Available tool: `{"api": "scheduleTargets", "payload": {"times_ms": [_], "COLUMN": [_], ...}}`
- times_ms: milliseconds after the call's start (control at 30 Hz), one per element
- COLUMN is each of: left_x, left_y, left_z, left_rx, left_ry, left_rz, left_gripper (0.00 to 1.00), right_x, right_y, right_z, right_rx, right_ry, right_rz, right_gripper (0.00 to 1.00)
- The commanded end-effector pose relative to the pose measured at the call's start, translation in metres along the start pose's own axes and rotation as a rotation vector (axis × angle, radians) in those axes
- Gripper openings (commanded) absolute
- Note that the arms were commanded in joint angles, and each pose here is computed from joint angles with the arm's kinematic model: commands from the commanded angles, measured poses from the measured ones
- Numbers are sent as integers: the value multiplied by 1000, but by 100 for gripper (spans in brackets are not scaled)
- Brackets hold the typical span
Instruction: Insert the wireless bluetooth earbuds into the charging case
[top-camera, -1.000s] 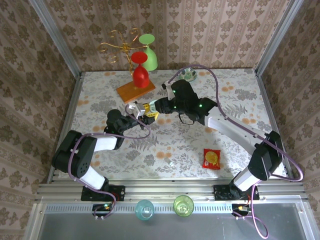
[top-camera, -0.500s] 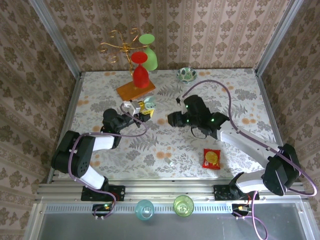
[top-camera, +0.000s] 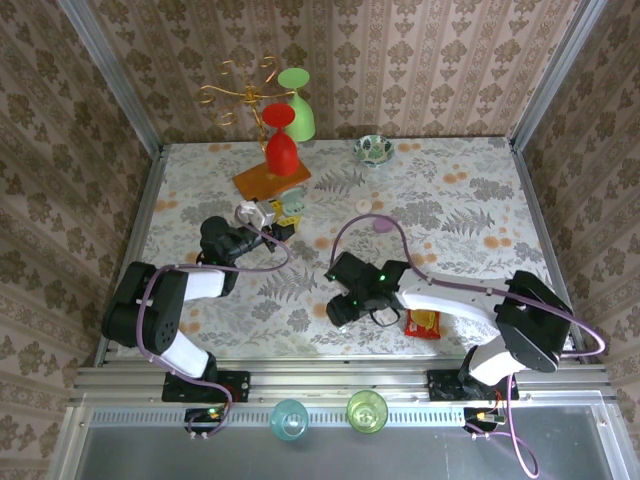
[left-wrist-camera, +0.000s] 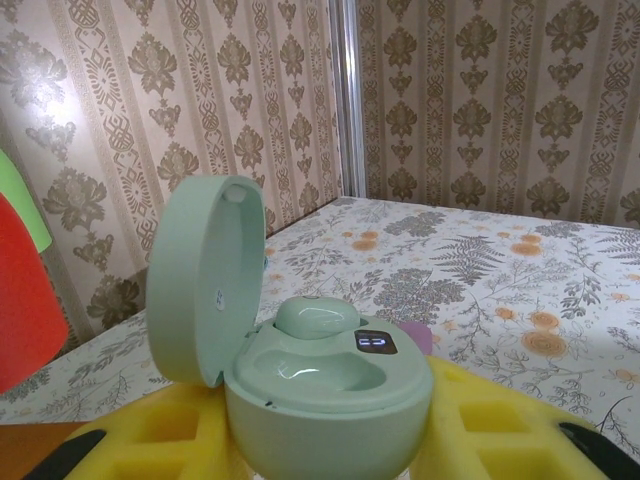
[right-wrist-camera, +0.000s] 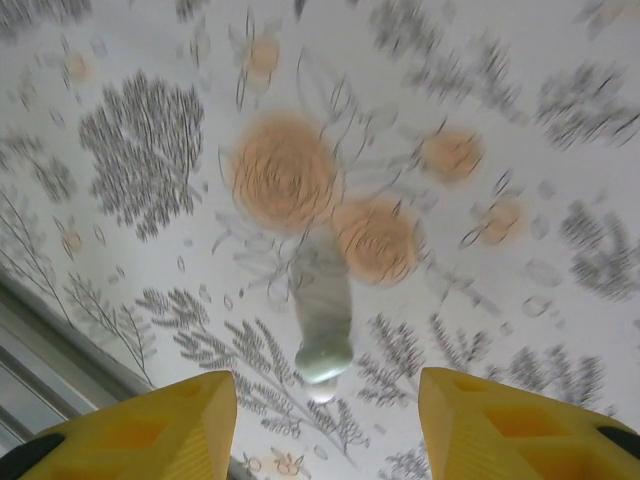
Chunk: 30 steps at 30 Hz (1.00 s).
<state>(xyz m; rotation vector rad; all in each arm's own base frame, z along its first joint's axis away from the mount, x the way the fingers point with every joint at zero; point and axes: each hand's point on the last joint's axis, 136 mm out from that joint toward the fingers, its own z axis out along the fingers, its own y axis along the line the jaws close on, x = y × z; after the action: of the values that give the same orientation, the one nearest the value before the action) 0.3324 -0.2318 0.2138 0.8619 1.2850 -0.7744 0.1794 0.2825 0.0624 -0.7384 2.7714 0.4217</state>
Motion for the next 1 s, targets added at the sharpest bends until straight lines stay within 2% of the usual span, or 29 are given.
{"api": "scheduleTargets", "payload": {"times_ms": [0,133,467,800,967], "left_x": [-14,-14,-17,-13,-14], "left_y": [-1,-2,-4,-5,-5], "left_z": [-5,-5,-5,-7,-7], "left_rx": [0,7,21,14,13], "left_ry": [-39,-41,-47,-38,-39], "left_rz": [59,58,58,50,50], "left_gripper": [18,18,18,18,18], "right_x": [18,23,26,19,19], "right_y": [-5,-4,-4,-8,-12], "right_z": [8,16,29,36,34], "right_rx": [101,195,276,322,305], "right_ry": [89,134,227,236,232], "right_rz": [20,-23,-2,3,-24], "right_gripper": [51,49,36,28,27]}}
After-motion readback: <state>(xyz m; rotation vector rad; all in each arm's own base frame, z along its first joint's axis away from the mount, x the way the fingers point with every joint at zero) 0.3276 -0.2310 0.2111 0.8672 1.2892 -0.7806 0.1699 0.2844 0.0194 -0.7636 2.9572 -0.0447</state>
